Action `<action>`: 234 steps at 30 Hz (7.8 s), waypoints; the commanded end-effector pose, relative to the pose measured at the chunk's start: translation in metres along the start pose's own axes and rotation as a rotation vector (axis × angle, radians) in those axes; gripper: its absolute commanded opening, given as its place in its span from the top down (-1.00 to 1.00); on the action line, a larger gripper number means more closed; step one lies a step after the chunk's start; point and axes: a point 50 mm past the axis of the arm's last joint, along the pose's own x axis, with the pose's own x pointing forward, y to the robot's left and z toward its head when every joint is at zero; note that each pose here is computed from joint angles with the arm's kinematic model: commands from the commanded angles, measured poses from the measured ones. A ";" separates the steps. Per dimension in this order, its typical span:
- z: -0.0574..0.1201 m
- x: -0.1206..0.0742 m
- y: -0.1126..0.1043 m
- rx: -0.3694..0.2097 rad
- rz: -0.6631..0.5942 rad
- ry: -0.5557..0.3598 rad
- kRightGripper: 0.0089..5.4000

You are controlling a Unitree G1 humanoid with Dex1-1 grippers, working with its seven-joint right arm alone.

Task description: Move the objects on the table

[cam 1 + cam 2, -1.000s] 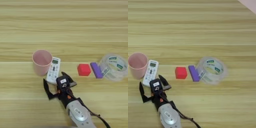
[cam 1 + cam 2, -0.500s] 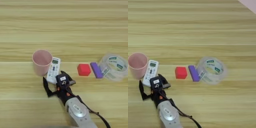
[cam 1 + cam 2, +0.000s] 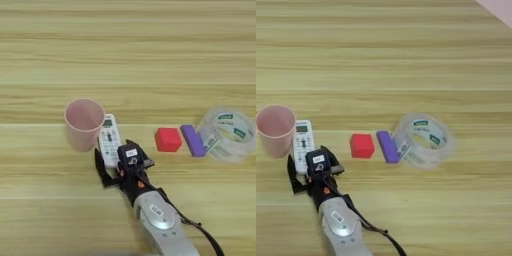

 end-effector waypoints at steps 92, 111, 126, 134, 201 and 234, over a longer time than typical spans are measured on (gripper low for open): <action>0.038 -0.012 -0.031 0.002 -0.151 -0.232 -1.00; 0.044 -0.026 -0.015 0.012 -0.081 -0.294 -1.00; 0.041 -0.042 0.009 -0.005 0.041 -0.326 -1.00; 0.033 -0.045 0.022 0.019 0.111 -0.292 -1.00; -0.014 0.009 0.047 0.056 0.163 -0.010 -1.00; 0.002 0.044 0.064 0.042 0.186 -0.081 -1.00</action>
